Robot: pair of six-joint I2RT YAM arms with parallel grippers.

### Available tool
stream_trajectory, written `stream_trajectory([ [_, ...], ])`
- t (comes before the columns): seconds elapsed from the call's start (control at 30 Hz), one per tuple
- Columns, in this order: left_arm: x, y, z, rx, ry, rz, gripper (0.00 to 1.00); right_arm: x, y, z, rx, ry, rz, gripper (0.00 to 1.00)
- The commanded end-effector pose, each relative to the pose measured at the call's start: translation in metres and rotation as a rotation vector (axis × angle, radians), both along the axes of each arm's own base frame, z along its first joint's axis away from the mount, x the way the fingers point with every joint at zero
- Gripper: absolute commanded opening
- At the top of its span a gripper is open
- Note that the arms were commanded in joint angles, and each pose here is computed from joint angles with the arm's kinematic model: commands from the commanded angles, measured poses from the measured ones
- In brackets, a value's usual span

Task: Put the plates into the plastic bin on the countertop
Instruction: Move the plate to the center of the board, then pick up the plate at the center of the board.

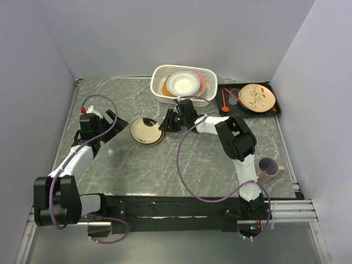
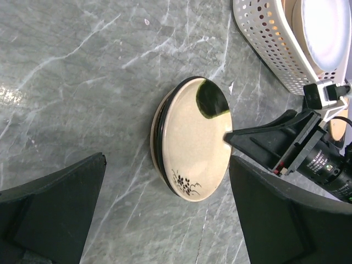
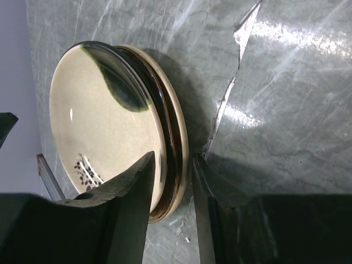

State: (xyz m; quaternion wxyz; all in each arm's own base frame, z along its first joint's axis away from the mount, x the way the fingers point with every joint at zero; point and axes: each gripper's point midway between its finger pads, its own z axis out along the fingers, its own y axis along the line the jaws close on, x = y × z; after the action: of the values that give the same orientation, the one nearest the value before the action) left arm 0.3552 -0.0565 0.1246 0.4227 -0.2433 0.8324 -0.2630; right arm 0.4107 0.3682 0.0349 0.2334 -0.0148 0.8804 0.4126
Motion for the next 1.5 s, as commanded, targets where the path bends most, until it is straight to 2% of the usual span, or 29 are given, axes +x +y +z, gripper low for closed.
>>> stream_trajectory([
  [0.0, 0.009, -0.009, 0.005, -0.003, -0.043, -0.030, 0.99, 0.001, 0.003, 0.040, 0.041, -0.084, 0.009, 0.45],
  [0.1, 0.009, -0.015, -0.002, -0.004, -0.030, -0.047, 0.99, 0.000, 0.002, 0.050, 0.048, -0.098, 0.010, 0.49],
  [0.27, 0.015, -0.016, -0.011, -0.005, -0.019, -0.056, 0.99, -0.003, 0.001, 0.062, 0.060, -0.111, 0.013, 0.50],
  [0.47, 0.021, -0.036, -0.020, -0.018, -0.008, -0.112, 0.90, -0.002, 0.001, 0.061, 0.052, -0.106, 0.012, 0.50],
  [0.7, 0.027, -0.048, -0.040, -0.034, 0.026, -0.149, 0.53, -0.002, 0.003, 0.054, 0.051, -0.092, 0.015, 0.50],
  [0.77, 0.029, -0.048, -0.042, -0.034, 0.027, -0.151, 0.47, -0.003, 0.003, 0.055, 0.052, -0.094, 0.017, 0.50],
  [0.8, 0.028, -0.049, -0.045, -0.036, 0.035, -0.153, 0.41, -0.002, 0.002, 0.054, 0.050, -0.095, 0.017, 0.50],
  [0.97, 0.032, -0.051, -0.049, -0.045, 0.033, -0.157, 0.23, -0.004, 0.001, 0.055, 0.052, -0.095, 0.019, 0.50],
  [1.0, 0.032, -0.052, -0.051, -0.046, 0.037, -0.161, 0.15, -0.005, 0.002, 0.055, 0.053, -0.096, 0.021, 0.50],
  [1.1, 0.033, -0.051, -0.055, -0.040, 0.048, -0.159, 0.01, -0.005, 0.002, 0.056, 0.061, -0.095, 0.024, 0.50],
  [1.47, 0.031, -0.057, -0.068, -0.070, 0.076, -0.179, 0.01, -0.006, 0.002, 0.053, 0.063, -0.086, 0.027, 0.50],
])
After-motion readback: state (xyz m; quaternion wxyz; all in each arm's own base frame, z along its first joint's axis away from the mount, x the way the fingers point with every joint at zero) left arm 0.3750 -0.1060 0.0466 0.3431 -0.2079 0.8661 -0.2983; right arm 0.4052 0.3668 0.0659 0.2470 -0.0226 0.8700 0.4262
